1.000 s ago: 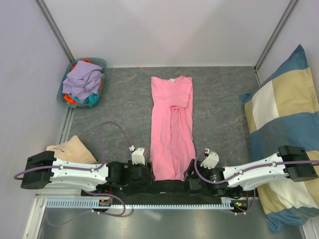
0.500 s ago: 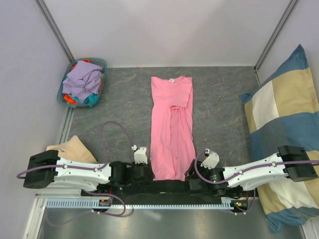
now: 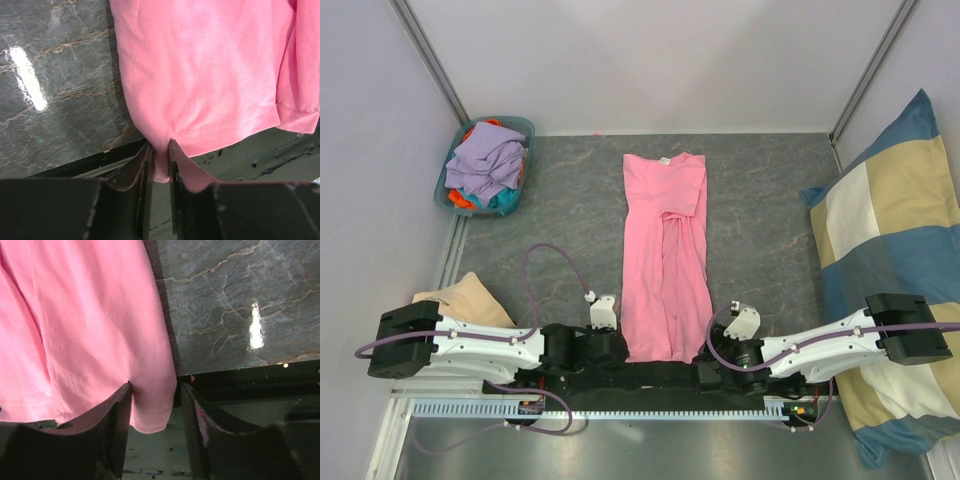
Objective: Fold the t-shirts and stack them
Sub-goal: Fold the tshirt
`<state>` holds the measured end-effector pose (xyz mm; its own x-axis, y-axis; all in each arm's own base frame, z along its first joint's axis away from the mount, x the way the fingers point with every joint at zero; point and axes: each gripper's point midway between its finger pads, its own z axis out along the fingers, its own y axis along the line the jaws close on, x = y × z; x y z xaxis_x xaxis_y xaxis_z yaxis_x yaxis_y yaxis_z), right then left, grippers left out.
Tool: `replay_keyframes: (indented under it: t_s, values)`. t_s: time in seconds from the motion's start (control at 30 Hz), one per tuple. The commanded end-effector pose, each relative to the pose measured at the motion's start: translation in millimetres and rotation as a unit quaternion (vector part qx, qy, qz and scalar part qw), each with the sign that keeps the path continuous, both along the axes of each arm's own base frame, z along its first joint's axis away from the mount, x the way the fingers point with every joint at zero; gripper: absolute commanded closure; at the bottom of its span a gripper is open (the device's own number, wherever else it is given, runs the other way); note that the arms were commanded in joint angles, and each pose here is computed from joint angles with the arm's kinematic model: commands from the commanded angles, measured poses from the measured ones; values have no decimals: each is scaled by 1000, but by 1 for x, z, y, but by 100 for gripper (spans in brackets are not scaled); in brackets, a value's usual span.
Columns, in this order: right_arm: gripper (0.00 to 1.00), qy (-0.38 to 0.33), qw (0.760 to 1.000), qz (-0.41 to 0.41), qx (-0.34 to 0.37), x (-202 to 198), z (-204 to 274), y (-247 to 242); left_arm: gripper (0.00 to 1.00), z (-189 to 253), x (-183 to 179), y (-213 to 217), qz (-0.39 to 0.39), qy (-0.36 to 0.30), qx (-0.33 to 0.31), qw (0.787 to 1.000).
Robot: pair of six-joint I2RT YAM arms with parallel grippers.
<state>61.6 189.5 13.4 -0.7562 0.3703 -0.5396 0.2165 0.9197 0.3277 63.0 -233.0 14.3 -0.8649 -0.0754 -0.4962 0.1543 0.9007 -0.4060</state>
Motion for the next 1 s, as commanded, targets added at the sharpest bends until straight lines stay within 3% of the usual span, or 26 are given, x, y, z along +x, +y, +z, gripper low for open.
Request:
replay_keyframes:
  t_s: [0.0, 0.13, 0.3, 0.43, 0.67, 0.97]
  values:
    - [52, -2, 1000, -18, 10, 1, -3, 1, 88, 10, 9, -9, 23, -18, -25, 999]
    - [62, -3, 1000, -18, 13, 1, -3, 1, 97, 8, 9, -8, 25, -17, -23, 999]
    - [76, -2, 1000, -18, 15, 1, -4, 1, 98, 8, 9, -8, 26, -17, -22, 999]
    - [100, -5, 1000, -16, 17, 2, -3, 3, 98, 8, 9, -8, 26, -17, -23, 999]
    - [100, -19, 1000, -2, 9, 4, 10, 9, 98, 21, 10, -10, 18, -23, -30, 999]
    - [100, -74, 997, -8, 32, 20, 54, 22, 98, 70, 25, -25, 15, -74, -60, 995]
